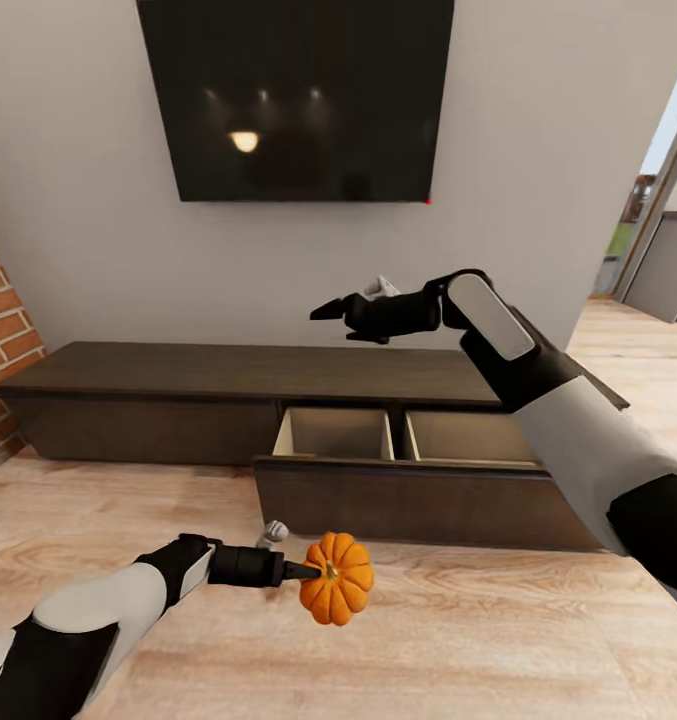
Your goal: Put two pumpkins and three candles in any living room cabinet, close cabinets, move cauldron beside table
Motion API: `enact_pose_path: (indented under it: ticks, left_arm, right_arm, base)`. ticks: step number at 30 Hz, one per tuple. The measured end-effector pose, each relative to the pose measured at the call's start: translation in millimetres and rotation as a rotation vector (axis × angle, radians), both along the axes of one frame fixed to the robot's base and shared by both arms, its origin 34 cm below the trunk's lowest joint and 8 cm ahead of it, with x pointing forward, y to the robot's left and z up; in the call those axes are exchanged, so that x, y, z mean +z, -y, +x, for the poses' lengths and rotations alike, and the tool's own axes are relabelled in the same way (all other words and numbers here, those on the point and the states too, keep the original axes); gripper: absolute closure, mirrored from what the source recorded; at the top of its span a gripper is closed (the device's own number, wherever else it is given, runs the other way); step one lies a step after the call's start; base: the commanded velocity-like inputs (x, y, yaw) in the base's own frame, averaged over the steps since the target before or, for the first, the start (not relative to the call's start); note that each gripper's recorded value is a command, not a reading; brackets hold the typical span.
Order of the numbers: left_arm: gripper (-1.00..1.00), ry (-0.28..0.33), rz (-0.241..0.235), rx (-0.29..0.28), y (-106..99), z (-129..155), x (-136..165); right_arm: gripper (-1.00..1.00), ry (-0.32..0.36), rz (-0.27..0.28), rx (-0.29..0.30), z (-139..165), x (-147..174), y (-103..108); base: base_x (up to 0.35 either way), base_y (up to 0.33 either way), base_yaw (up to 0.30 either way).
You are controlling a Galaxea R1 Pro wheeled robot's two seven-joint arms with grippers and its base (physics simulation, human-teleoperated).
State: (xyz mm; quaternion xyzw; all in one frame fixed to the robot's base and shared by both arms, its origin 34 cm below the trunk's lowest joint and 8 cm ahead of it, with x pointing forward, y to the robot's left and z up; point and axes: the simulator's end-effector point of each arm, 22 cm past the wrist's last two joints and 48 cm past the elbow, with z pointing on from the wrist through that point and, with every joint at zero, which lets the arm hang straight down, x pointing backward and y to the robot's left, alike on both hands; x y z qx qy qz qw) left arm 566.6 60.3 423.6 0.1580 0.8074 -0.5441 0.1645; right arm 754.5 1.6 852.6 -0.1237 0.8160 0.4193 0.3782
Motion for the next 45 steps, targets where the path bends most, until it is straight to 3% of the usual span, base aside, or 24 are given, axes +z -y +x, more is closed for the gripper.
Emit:
enact_pose_path:
  ticks: [3,9,12,18,28,34,36,38,40,45]
  left_arm:
    - [1.0,-0.002,-0.017,-0.006,3.7,-1.5,9.2]
    - [1.0,-0.132,-0.028,-0.015,17.6,-13.6,21.5]
    - [1.0,-0.137,-0.035,-0.015,20.9,-13.8,29.3]
    - [1.0,-0.178,-0.119,-0.081,54.0,-31.0,60.0]
    - [1.0,-0.154,-0.183,-0.184,102.0,-44.4,112.8]
    - [1.0,-0.154,-0.199,-0.179,104.9,-29.5,151.2]
    - [1.0,-0.148,-0.239,-0.158,106.9,-17.8,172.7]
    - [1.0,-0.146,-0.234,-0.159,106.7,-9.3,188.4]
    - [1.0,-0.155,-0.259,-0.146,107.1,2.5,211.7]
    - [1.0,-0.124,-0.248,-0.142,103.1,21.8,245.7]
  right_arm:
    - [-1.0,0.031,-0.008,-0.019,-3.0,8.2,20.9]
    - [-1.0,0.051,-0.039,-0.096,0.7,10.0,75.2]
    - [-1.0,0.061,-0.05,-0.129,1.9,15.9,95.7]
    - [-1.0,0.07,-0.087,-0.233,6.4,20.2,161.9]
    - [-1.0,0.082,-0.113,-0.316,-3.8,29.8,215.2]
    - [-1.0,0.084,-0.123,-0.34,-12.5,30.8,229.7]
    - [-1.0,0.084,-0.131,-0.36,-12.0,33.9,242.6]
    - [-1.0,0.082,-0.139,-0.383,-10.9,37.6,258.7]
    - [-1.0,0.08,-0.146,-0.407,-10.2,41.6,274.9]
    - [-1.0,0.075,-0.166,-0.464,-9.8,50.9,313.7]
  base:
    - [0.0,0.0,0.0]
    - [0.0,0.0,0.0]
    - [0.0,0.0,0.0]
    - [0.0,0.0,0.0]
    - [0.0,0.0,0.0]
    - [0.0,0.0,0.0]
    - [0.0,0.0,0.0]
    - [0.0,0.0,0.0]
    - [0.0,0.0,0.0]
    - [0.0,0.0,0.0]
